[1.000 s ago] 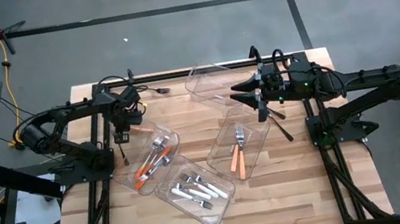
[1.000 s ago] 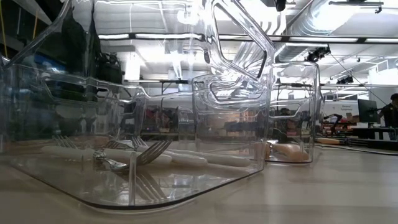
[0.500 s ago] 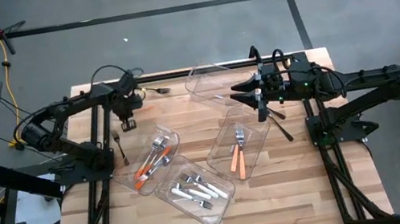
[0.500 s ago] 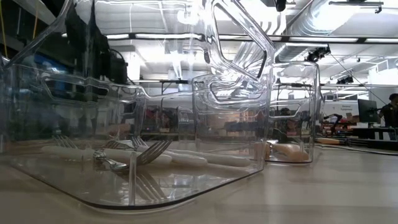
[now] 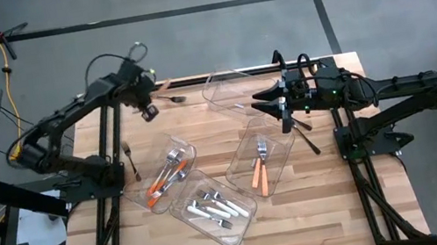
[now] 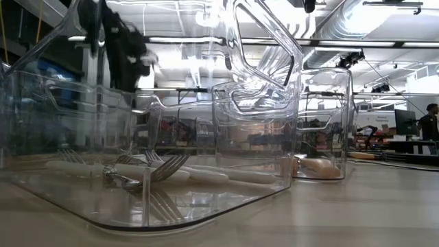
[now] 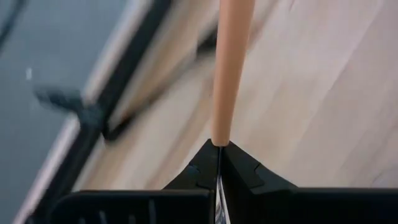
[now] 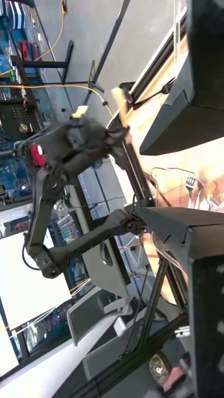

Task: Sort silverware by color (type)
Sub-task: Put the light orange fork into the middle right transparent bin

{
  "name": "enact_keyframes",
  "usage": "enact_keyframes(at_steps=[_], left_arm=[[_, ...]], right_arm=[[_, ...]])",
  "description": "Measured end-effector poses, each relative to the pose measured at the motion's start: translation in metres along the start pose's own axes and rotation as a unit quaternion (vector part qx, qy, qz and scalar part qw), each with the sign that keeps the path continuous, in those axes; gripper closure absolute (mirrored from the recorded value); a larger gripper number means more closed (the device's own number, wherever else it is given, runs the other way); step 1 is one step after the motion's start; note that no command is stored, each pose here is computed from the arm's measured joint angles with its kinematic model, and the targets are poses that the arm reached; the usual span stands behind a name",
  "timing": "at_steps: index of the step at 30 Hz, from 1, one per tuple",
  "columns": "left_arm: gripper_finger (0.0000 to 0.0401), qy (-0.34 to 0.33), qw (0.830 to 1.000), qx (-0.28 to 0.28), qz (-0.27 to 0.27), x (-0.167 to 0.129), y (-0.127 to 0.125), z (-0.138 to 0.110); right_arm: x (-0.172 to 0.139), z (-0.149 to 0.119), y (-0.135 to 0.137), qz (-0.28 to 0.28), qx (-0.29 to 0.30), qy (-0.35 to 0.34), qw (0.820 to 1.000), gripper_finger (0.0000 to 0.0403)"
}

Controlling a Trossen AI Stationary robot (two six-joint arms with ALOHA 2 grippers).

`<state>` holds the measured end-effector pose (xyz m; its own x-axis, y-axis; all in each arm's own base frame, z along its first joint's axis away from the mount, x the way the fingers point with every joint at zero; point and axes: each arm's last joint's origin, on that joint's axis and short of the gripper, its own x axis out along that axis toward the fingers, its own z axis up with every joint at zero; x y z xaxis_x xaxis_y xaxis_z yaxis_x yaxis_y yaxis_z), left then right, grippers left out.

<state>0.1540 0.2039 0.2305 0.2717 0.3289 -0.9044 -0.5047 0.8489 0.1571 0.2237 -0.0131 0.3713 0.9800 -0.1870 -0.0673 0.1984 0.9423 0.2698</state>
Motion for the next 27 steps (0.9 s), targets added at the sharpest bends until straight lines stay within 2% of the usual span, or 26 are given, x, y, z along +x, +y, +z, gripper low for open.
enact_keyframes(at_steps=[2, 4, 7, 10, 13, 16, 19, 22, 27], left_arm=[[0.0401, -0.076, 0.997, -0.024, -0.010, -0.019, 0.000, 0.007], [0.0401, -0.157, 0.986, -0.050, -0.023, -0.040, 0.000, 0.012], [0.0401, -0.276, 0.956, -0.080, -0.053, -0.073, -0.004, 0.017], [0.0401, -0.395, 0.910, -0.088, -0.087, -0.103, -0.014, 0.018], [0.0401, -0.486, 0.858, -0.098, -0.130, -0.123, -0.030, 0.015], [0.0401, -0.553, 0.807, -0.098, -0.182, -0.134, -0.051, 0.008], [0.0401, -0.582, 0.774, -0.100, -0.230, -0.131, -0.075, 0.000], [0.0401, -0.587, 0.760, -0.102, -0.259, -0.124, -0.099, -0.008], [0.0401, -0.574, 0.769, -0.090, -0.266, -0.116, -0.130, -0.015]], right_arm=[[0.000, 0.000, 0.000, 0.000, 0.000, 0.000, 1.000, 0.0272], [0.000, 0.000, 0.000, 0.000, -0.001, 0.002, 1.000, 0.0272], [0.000, -0.001, 0.000, -0.002, -0.003, 0.007, 1.000, 0.0272], [0.001, -0.002, 0.000, -0.002, -0.003, 0.009, 1.000, 0.0272], [0.003, -0.004, 0.000, 0.001, -0.004, 0.014, 1.000, 0.0272], [0.007, -0.006, 0.000, 0.002, -0.005, 0.022, 1.000, 0.0272], [0.014, -0.010, 0.001, 0.017, 0.000, 0.031, 0.999, 0.0272], [0.022, -0.012, 0.002, 0.034, 0.000, 0.028, 0.999, 0.0272], [0.034, -0.015, 0.004, 0.051, -0.002, 0.016, 0.999, 0.0272]])
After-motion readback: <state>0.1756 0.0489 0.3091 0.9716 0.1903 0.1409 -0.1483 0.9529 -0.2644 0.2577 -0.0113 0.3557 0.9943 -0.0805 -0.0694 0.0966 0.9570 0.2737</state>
